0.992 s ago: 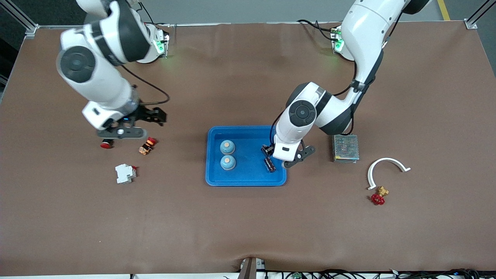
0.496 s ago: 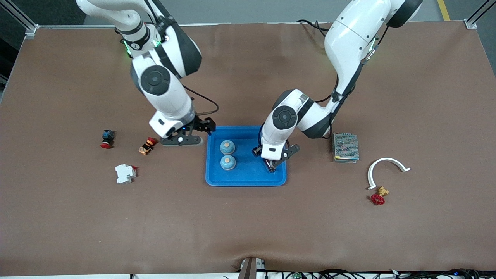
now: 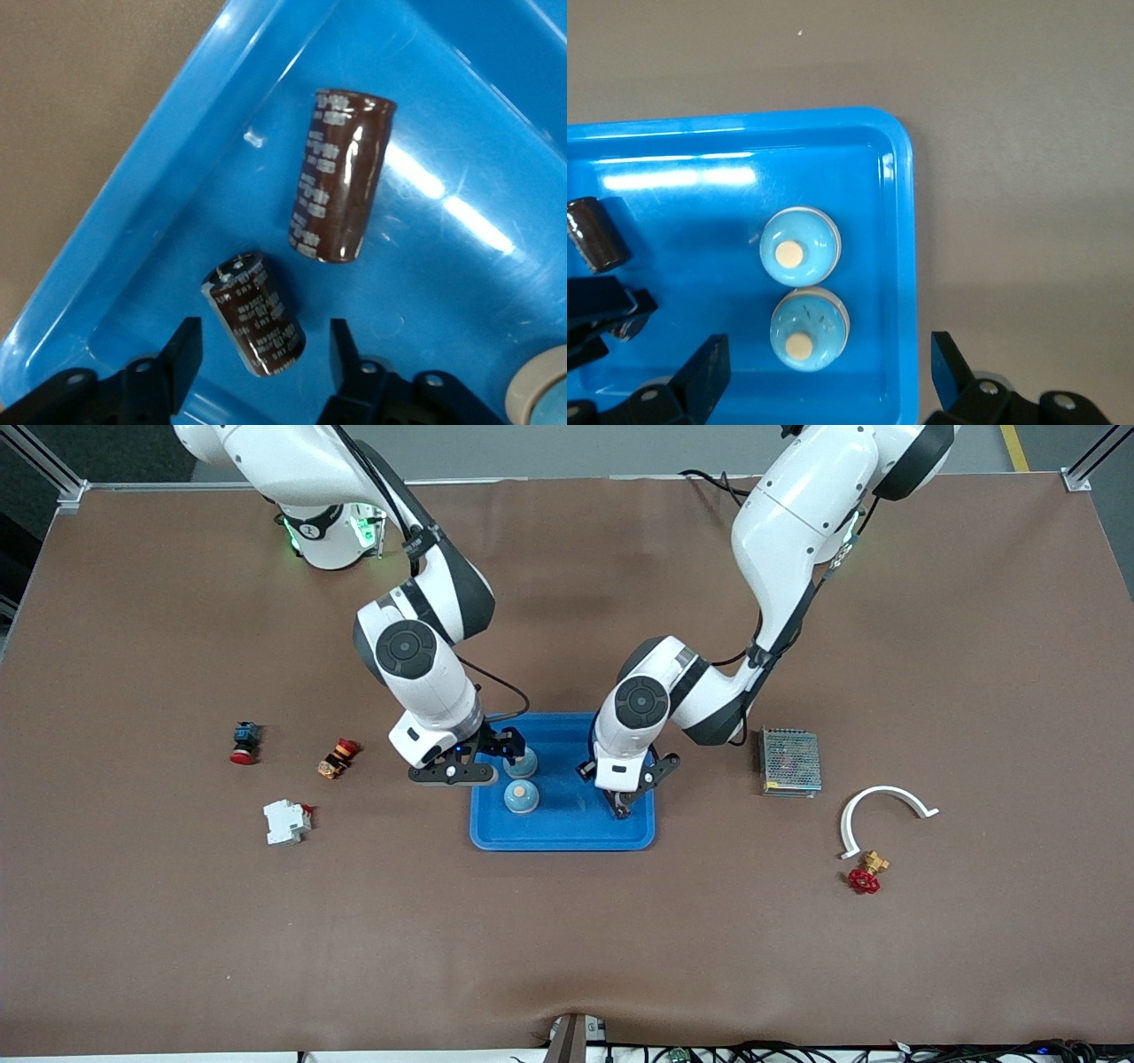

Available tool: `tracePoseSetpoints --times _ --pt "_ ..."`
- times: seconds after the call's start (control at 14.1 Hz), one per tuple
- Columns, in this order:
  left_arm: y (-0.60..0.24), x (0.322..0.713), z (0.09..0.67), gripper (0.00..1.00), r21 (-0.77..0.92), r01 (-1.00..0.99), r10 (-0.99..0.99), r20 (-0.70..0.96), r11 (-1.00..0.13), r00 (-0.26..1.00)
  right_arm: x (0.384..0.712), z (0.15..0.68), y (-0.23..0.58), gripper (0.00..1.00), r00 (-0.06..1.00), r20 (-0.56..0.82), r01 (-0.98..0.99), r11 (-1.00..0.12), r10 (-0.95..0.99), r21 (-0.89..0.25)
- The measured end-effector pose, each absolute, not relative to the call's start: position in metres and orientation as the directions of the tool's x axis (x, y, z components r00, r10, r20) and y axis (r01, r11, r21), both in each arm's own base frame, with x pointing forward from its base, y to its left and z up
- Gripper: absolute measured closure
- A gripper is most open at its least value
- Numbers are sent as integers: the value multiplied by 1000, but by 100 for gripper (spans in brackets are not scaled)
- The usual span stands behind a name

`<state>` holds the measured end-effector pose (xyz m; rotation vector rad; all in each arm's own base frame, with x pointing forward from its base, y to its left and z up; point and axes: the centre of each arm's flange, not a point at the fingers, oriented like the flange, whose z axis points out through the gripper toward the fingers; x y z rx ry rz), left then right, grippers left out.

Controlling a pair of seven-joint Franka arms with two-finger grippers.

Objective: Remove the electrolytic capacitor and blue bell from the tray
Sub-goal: 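Grasp the capacitor with the left gripper while the right gripper grasps the bell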

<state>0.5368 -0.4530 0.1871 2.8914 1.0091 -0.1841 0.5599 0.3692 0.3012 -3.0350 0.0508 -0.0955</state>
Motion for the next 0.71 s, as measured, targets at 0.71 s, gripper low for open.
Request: tracePoseSetpoints --times 0.71 --pt "-453 546 200 66 40 646 637 -131 -763 760 568 260 412 0 999 53 13 -994 8 -104"
